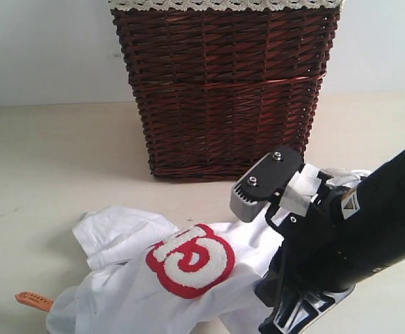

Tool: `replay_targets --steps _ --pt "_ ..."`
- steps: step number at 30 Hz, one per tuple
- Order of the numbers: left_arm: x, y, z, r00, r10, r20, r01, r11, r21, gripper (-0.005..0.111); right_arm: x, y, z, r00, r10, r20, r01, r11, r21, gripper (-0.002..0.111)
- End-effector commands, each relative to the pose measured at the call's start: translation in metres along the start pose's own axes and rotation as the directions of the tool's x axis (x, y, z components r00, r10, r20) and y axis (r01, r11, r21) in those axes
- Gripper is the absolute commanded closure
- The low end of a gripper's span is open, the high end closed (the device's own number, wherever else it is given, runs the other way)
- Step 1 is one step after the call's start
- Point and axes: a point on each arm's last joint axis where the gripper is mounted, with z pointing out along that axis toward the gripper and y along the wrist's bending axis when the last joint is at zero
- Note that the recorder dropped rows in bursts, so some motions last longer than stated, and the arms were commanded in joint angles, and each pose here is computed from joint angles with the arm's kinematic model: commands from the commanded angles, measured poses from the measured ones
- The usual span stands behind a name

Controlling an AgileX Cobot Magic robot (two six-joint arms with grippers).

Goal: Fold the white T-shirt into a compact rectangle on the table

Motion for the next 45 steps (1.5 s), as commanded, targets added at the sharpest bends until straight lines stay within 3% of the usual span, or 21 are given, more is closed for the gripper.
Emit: replay_targets --steps 1,3,6,9,12,15,17,20,23,24,25,26,29,31,32,33,36,41,45 --pt "0.009 -0.025 0.006 0.992 0.065 -0.106 -0.032 0.956 0.293 0.107 0.001 -0.002 0.006 1.000 0.009 -0.002 -0.009 1.000 0.006 0.108" --pt "0.008 -0.037 0.015 0.969 0.118 -0.218 -0.029 0.928 0.370 0.107 0.001 -0.002 0.007 1.000 0.011 -0.006 -0.011 1.000 0.004 0.108" --pt "0.009 -0.040 0.044 0.887 0.203 -0.415 -0.061 0.942 0.331 0.107 0.001 -0.002 0.007 1.000 0.011 -0.006 -0.011 1.000 0.004 0.108" --pt "0.020 -0.037 0.077 0.785 0.195 -0.588 -0.041 0.963 0.265 0.107 0.001 -0.002 0.007 1.000 0.013 -0.004 -0.013 1.000 0.003 0.108" --pt "0.045 -0.037 0.104 0.664 0.153 -0.732 0.072 0.961 0.266 0.098 0.001 -0.002 0.007 1.000 0.013 -0.004 -0.013 1.000 0.003 0.108" --pt "0.075 -0.032 0.127 0.558 0.148 -0.817 0.151 0.949 0.275 0.072 0.001 -0.002 0.007 1.000 0.013 -0.004 -0.013 1.000 0.003 0.108" --pt "0.096 -0.024 0.142 0.502 0.142 -0.853 0.167 0.952 0.257 0.061 0.001 -0.002 0.007 1.000 0.013 -0.006 -0.013 1.000 0.003 0.108" --pt "0.128 -0.014 0.156 0.396 0.118 -0.911 0.212 0.953 0.215 0.063 0.001 -0.002 0.007 1.000 0.013 -0.006 -0.013 1.000 0.003 0.108" --pt "0.162 -0.019 0.170 0.322 0.182 -0.929 0.236 0.935 0.265 0.071 0.002 -0.002 0.007 1.000 0.012 -0.007 -0.012 1.000 0.005 0.108" --pt "0.177 -0.018 0.180 0.294 0.195 -0.936 0.163 0.954 0.251 0.072 0.002 -0.002 0.007 1.000 0.012 -0.007 -0.012 1.000 0.005 0.108" --pt "0.183 -0.015 0.185 0.286 0.186 -0.940 0.117 0.967 0.226 0.072 0.002 -0.002 0.007 1.000 0.012 -0.007 -0.012 1.000 0.005 0.108" --pt "0.190 -0.007 0.198 0.290 0.141 -0.947 -0.004 0.989 0.146 0.072 0.002 -0.002 0.007 1.000 0.012 -0.009 -0.012 1.000 0.004 0.108" --pt "0.193 0.001 0.214 0.302 0.139 -0.943 -0.112 0.988 0.110 0.073 0.002 -0.001 0.007 1.000 0.016 -0.013 -0.016 1.000 -0.001 0.108" --pt "0.196 0.004 0.223 0.304 0.142 -0.942 -0.155 0.983 0.098 0.084 0.006 0.000 0.009 0.999 0.029 -0.033 -0.029 0.999 -0.016 0.108" --pt "0.198 0.005 0.231 0.310 0.151 -0.939 -0.168 0.980 0.103 0.097 0.011 0.001 0.011 0.997 0.051 -0.051 -0.052 0.998 -0.030 0.108" --pt "0.200 0.004 0.236 0.314 0.163 -0.935 -0.161 0.980 0.117 0.105 0.016 0.002 0.014 0.995 0.073 -0.062 -0.075 0.996 -0.043 0.108" --pt "0.199 -0.012 0.237 0.311 0.213 -0.926 -0.032 0.976 0.213 0.107 0.021 0.002 0.017 0.994 0.078 -0.071 -0.081 0.996 -0.037 0.108" --pt "0.151 -0.036 0.237 0.365 0.317 -0.875 -0.039 0.945 0.326 0.107 0.020 0.001 0.017 0.995 0.079 -0.060 -0.081 0.996 -0.031 0.108" --pt "0.143 -0.059 0.213 0.302 0.413 -0.859 0.133 0.874 0.467 0.094 0.020 0.001 0.017 0.995 0.079 -0.057 -0.081 0.996 -0.030 0.108"
